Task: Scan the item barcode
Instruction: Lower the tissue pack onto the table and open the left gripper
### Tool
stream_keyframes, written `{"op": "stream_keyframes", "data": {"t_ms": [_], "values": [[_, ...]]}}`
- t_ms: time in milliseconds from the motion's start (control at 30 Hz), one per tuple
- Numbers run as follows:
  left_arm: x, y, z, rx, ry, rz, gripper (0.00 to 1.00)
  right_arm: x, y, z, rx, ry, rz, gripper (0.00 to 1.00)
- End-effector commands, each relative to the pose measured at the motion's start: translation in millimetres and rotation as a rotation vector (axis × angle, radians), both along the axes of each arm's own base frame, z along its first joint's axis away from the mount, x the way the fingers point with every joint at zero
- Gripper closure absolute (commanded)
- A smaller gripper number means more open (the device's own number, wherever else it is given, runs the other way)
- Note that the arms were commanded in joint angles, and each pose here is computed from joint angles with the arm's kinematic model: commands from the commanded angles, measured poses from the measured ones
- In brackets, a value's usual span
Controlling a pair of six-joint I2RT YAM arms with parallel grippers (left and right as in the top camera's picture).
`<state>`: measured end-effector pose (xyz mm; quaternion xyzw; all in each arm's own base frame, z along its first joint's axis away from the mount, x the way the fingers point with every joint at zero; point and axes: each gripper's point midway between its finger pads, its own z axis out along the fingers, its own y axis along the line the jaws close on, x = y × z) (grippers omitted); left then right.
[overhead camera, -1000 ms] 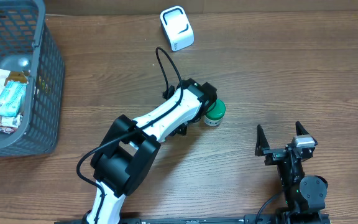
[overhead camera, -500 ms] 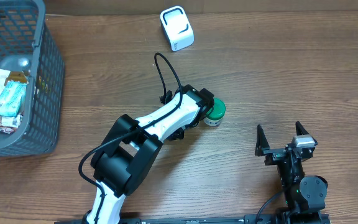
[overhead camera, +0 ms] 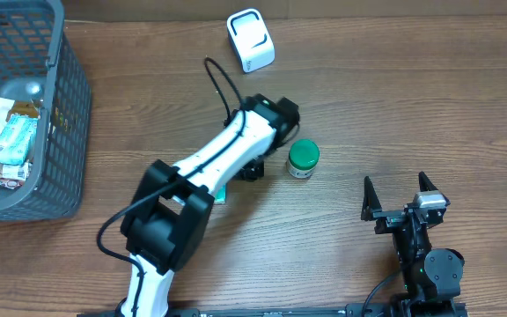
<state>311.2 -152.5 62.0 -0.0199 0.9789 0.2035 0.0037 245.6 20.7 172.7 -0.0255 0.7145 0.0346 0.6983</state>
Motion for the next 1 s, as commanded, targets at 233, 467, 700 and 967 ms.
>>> {"op": "stream_keyframes", "data": {"t_ms": [233,467,700,967], "values": [[6,1,8,-0.344,0.150,0.032,0.56,0,-1,-3,-0.005,0.000,-0.006,0.00],[-3,19,10,-0.324,0.210,0.030,0.54,0,-1,-3,-0.005,0.000,-0.006,0.00],[-7,41,9,-0.255,0.228,0.059,0.56,0,-1,-3,-0.005,0.000,-0.006,0.00],[-16,71,-6,-0.169,0.232,0.174,0.78,0,-1,-3,-0.005,0.000,-0.006,0.00]]}}
